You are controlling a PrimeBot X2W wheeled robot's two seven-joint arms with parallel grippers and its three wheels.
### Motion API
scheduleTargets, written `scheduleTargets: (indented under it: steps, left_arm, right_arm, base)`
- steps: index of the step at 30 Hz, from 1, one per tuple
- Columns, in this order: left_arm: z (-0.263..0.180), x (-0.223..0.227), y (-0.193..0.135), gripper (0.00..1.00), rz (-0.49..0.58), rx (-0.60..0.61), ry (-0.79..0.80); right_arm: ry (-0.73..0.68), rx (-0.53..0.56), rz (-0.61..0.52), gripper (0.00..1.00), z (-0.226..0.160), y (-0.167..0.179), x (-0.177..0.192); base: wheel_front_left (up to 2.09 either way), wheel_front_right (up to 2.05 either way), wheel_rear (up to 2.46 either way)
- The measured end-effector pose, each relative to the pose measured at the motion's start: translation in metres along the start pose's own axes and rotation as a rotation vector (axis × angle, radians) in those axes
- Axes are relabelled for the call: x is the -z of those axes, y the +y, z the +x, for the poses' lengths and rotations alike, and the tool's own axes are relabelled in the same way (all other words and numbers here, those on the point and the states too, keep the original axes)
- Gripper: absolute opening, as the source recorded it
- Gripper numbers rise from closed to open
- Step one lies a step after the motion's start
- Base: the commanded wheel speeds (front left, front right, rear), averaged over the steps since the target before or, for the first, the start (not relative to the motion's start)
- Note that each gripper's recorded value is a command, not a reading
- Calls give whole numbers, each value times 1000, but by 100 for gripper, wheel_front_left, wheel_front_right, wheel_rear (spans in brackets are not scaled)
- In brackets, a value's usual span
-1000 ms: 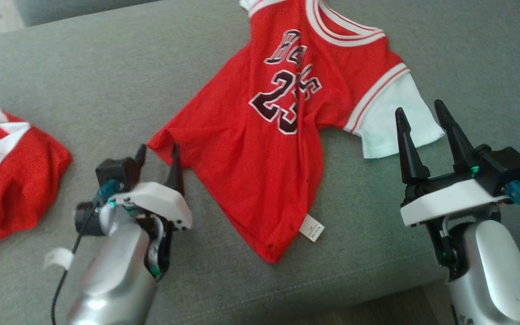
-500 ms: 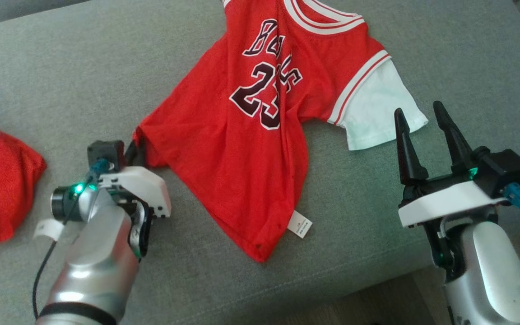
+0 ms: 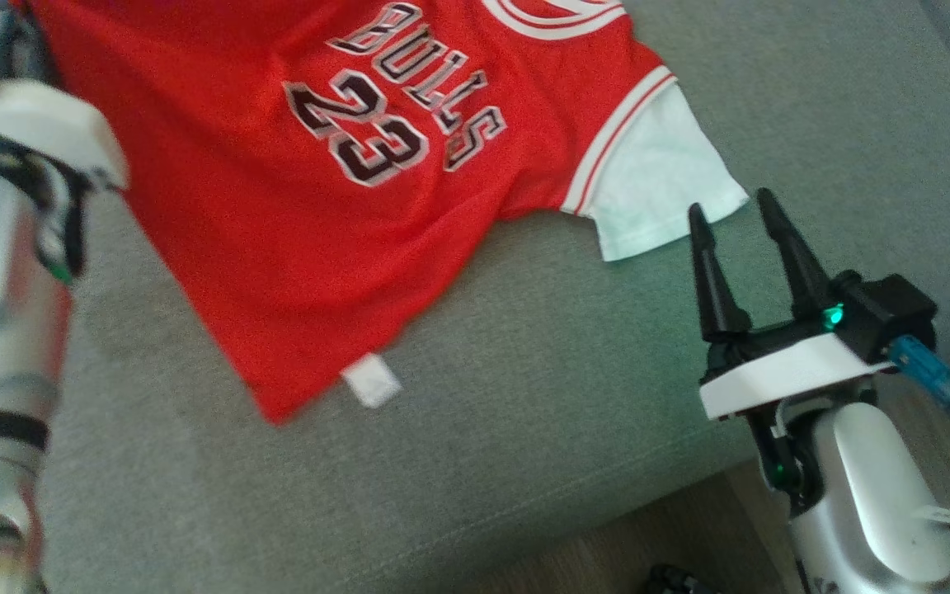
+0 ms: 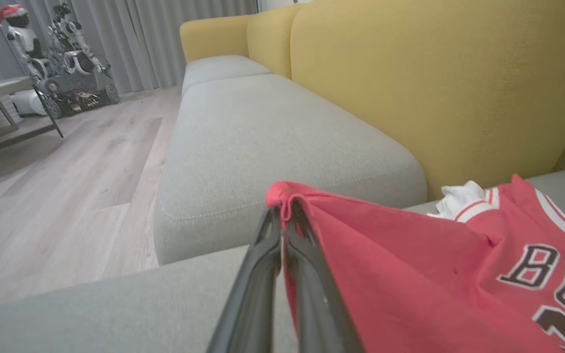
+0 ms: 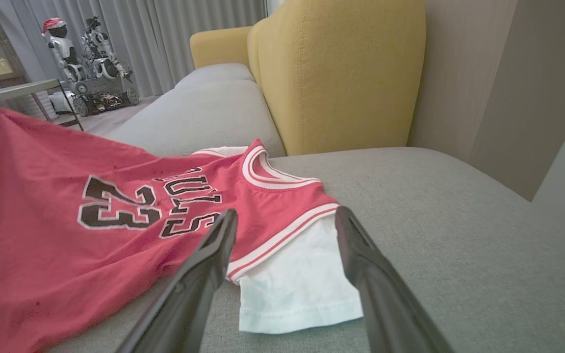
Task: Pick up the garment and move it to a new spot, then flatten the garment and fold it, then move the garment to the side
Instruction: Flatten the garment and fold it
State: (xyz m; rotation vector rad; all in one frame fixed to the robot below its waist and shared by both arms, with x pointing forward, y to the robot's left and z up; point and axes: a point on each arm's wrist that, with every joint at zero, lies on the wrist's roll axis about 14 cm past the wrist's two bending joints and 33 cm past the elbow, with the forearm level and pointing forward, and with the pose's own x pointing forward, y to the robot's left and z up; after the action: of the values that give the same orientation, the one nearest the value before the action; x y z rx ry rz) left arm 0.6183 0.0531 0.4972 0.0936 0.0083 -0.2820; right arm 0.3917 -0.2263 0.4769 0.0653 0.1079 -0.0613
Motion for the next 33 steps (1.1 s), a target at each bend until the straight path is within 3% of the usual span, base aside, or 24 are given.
scheduleTargets:
  steps: [6, 7, 8, 12, 18, 26, 33]
  left_arm:
    - [23, -6, 9, 0, 18, -24, 12]
    - [23, 3, 9, 71, 28, -23, 51]
    - [23, 13, 8, 100, 34, -21, 89]
    - [16, 29, 15, 100, 35, -40, 135]
    - [2, 18, 25, 100, -4, -53, 105]
    - [-47, 4, 17, 100, -153, -27, 42]
    - [-119, 8, 2, 100, -357, -53, 5]
  right_arm:
    - [-13, 15, 11, 100, 2, -6, -1]
    - [-13, 18, 12, 100, 2, -7, -1]
    - [-7, 20, 13, 100, 1, -7, 2]
    - [4, 16, 20, 100, 3, -6, 7]
    - [-12, -11, 27, 100, 11, 3, 4]
    - [-46, -63, 19, 100, 25, 21, -10]
    - [-74, -103, 28, 100, 22, 38, -22]
  base:
    - [0, 0, 0]
    - [0, 0, 0]
    - [0, 0, 0]
    - [0, 0, 0]
    - [0, 0, 0]
    - [0, 0, 0]
    - [0, 0, 0]
